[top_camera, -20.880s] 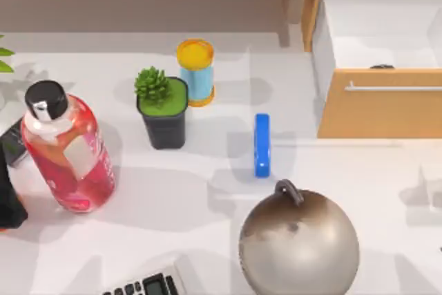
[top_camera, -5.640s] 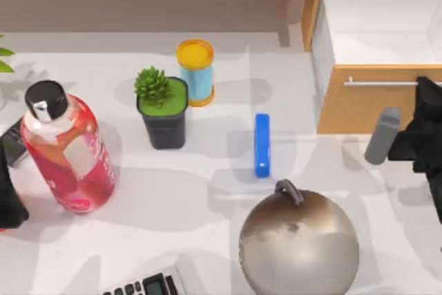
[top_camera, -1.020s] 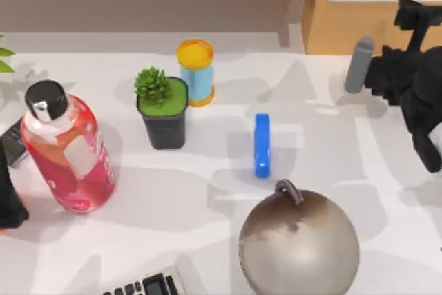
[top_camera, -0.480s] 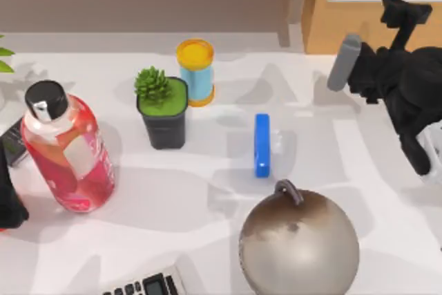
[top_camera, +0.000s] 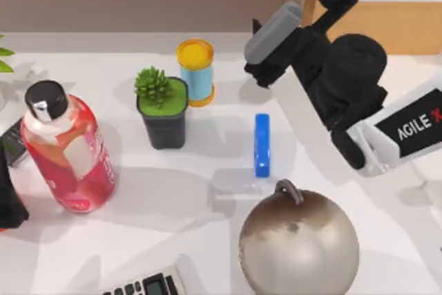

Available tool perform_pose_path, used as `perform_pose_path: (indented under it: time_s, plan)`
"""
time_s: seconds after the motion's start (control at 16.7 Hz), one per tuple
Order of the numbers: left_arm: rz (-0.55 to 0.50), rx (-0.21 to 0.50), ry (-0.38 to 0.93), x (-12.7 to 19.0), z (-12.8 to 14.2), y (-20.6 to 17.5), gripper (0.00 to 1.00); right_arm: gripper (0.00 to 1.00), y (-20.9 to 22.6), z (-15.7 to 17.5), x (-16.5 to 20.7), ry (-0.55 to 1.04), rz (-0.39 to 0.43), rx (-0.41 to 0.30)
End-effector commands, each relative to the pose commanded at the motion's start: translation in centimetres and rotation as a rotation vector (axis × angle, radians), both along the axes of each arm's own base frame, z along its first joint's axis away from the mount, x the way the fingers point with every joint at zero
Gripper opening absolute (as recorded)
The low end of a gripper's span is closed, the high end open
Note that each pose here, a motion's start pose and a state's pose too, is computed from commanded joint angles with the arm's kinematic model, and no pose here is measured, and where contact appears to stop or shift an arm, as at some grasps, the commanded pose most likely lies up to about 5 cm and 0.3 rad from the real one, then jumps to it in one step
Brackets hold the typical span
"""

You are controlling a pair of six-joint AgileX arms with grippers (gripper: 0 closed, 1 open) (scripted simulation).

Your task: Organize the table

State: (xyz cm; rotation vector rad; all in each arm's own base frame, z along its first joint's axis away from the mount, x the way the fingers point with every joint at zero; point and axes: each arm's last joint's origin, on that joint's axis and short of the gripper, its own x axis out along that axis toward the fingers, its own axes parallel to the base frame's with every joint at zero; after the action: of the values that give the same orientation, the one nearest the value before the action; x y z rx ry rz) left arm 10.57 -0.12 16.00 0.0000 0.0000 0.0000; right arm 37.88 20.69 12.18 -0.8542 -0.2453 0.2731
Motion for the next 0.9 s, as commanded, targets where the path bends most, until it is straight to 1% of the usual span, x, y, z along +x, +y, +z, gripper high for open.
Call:
perform_pose_path:
  time_s: [0.12,0.24,0.42,0.54,0.66,0.72,0.84,0.9]
  plan:
    - [0.000,0.000,0.000,0.0,0.0,0.0,1.00,1.00,2.8,1.3,0.3,0.050,0.021,0.168]
    - [0.000,0.000,0.000,0.0,0.0,0.0,1.00,1.00,5.2,2.8,0.9,0.106,0.007,0.333]
    - [0.000,0.000,0.000,0.0,0.0,0.0,1.00,1.00,8.2,5.0,1.8,0.178,-0.062,0.554]
    - [0.000,0.000,0.000,0.0,0.0,0.0,1.00,1.00,9.6,6.3,2.5,0.211,-0.128,0.673]
    - [0.000,0.000,0.000,0.0,0.0,0.0,1.00,1.00,10.5,7.3,3.1,0.228,-0.203,0.764]
    - [0.000,0.000,0.000,0.0,0.0,0.0,1.00,1.00,10.8,7.7,3.3,0.231,-0.233,0.797]
    - [0.000,0.000,0.000,0.0,0.0,0.0,1.00,1.00,11.0,8.2,3.7,0.231,-0.270,0.837]
    - [0.000,0.000,0.000,0.0,0.0,0.0,1.00,1.00,11.1,8.3,3.7,0.230,-0.276,0.844]
